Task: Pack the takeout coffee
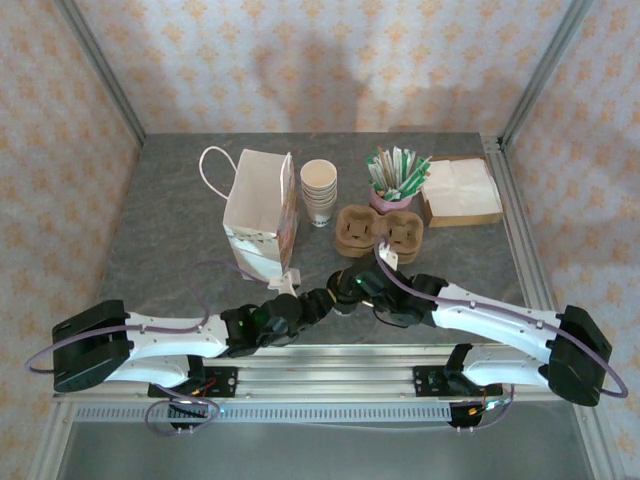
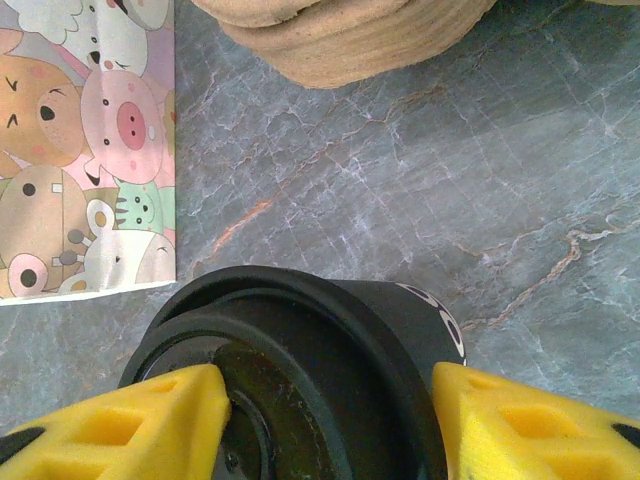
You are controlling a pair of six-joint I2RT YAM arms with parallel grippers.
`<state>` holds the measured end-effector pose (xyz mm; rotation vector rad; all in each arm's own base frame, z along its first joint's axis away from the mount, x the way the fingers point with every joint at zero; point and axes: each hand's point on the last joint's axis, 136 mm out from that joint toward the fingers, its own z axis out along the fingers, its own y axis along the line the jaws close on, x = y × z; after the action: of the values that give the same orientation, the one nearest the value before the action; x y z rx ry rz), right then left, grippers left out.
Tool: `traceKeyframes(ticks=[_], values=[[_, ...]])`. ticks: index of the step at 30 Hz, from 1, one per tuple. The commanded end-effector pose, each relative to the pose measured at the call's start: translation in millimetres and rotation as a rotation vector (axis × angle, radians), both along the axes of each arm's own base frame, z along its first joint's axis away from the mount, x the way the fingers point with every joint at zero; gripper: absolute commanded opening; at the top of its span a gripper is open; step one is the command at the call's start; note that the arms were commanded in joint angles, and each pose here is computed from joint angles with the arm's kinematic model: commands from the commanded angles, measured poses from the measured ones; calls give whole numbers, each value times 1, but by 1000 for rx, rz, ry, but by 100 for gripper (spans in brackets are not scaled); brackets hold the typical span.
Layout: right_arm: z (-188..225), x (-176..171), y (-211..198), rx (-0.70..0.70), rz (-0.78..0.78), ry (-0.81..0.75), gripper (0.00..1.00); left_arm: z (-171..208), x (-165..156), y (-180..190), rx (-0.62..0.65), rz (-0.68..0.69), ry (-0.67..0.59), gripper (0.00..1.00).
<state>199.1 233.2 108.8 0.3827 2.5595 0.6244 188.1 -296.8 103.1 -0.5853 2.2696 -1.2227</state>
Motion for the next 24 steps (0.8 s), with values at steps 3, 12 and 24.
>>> traceKeyframes(ticks=[3, 12, 24], values=[[-72, -48, -51, -255, 19, 228, 56, -84, -20, 44, 290, 30, 146, 36], [-85, -57, -57, -280, 12, 255, 56, -110, -25, 51, 352, 46, 196, 33], [-46, -35, -47, -311, 17, 145, 56, -10, -5, 7, 305, -71, 11, 40]])
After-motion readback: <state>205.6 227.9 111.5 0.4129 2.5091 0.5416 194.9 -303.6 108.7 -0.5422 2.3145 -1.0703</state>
